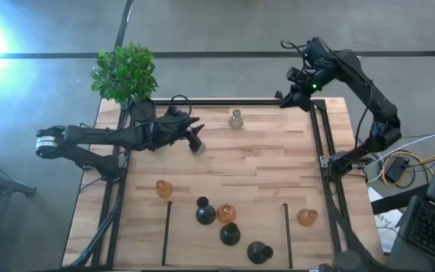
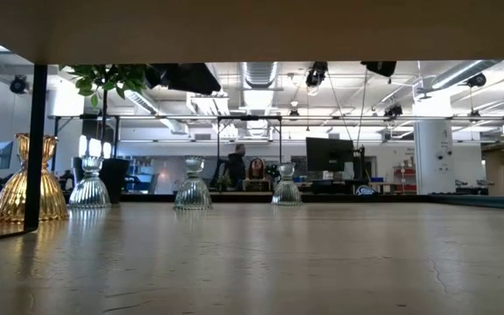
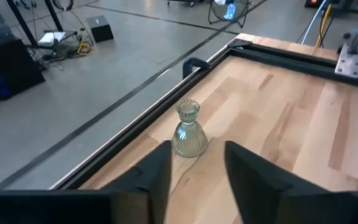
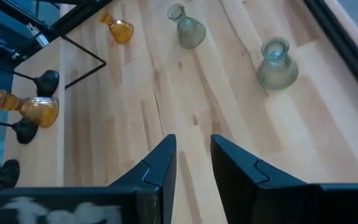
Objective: Pick & Place candle stick holders
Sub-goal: Put the bottom right transparent glass candle holder on the shelf
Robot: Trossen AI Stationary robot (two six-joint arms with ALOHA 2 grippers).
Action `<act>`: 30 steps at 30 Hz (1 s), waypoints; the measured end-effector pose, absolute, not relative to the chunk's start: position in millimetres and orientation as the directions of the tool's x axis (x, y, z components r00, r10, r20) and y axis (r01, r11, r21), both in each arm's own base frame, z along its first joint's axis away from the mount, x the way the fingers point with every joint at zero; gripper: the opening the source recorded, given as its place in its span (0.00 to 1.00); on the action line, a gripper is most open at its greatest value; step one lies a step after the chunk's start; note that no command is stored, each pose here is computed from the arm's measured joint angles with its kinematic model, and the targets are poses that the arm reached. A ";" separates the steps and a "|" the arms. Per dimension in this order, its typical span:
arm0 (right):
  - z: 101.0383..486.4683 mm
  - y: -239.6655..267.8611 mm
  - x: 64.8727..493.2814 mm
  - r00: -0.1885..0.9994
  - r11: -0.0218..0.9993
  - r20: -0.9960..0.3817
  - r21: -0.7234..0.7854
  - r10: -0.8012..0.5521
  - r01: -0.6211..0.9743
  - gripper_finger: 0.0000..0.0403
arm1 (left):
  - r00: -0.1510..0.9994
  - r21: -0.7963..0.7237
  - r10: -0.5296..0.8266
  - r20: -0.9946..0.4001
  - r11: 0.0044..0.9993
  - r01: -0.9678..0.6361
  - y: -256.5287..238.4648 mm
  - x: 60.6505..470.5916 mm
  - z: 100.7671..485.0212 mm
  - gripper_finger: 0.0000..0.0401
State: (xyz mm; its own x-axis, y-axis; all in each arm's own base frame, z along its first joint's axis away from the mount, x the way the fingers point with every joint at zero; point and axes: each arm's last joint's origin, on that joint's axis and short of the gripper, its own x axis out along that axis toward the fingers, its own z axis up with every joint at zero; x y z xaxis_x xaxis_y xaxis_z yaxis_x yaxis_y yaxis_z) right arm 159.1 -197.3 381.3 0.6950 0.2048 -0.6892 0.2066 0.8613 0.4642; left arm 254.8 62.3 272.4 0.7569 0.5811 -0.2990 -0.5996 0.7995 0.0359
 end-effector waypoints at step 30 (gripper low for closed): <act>350.9 -183.9 149.9 0.652 0.812 -0.710 0.529 0.266 0.245 0.26 | 0.568 0.068 0.409 -0.714 0.849 -0.524 54.5 241.0 216.2 0.78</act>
